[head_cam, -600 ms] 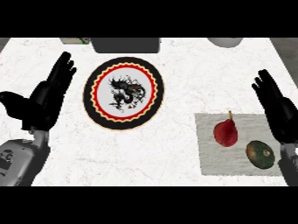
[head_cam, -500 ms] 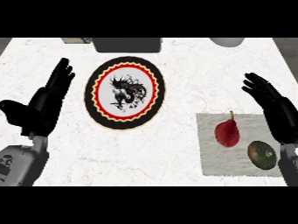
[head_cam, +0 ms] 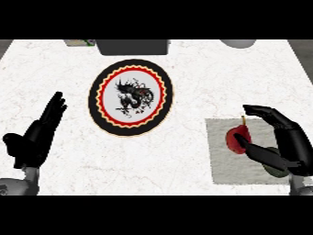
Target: Pick the squash from the placemat and place it in the plate
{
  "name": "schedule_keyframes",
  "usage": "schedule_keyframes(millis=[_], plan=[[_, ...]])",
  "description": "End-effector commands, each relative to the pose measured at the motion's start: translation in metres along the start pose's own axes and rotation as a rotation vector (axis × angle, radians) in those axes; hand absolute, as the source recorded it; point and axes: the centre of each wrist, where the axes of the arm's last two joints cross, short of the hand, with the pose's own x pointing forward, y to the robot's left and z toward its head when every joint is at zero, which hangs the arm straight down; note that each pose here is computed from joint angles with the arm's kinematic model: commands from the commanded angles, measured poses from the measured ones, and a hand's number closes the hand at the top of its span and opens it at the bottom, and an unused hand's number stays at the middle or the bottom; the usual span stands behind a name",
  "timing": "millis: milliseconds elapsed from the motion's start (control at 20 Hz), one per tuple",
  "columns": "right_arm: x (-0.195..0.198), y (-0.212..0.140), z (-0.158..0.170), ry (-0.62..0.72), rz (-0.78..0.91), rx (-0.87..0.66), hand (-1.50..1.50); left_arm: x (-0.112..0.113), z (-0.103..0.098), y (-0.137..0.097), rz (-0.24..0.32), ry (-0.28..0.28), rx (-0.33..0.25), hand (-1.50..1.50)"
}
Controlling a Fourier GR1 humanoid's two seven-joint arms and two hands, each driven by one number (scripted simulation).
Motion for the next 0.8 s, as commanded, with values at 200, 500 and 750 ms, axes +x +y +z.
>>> schedule_keyframes(millis=[200,500,750], plan=[[-0.036,0.0,0.083,-0.168,0.091,-0.066,-1.5,-0.012,0.002,-0.006,0.012,0.007,-0.015,0.0],[-0.011,-0.05,0.119,-0.131,0.233,-0.15,-1.5,-0.02,-0.004,0.022,0.004,-0.003,-0.003,0.0],[0.011,-0.073,0.113,0.041,0.472,-0.057,-1.5,-0.027,0.005,0.019,-0.004,0.016,-0.017,0.0]])
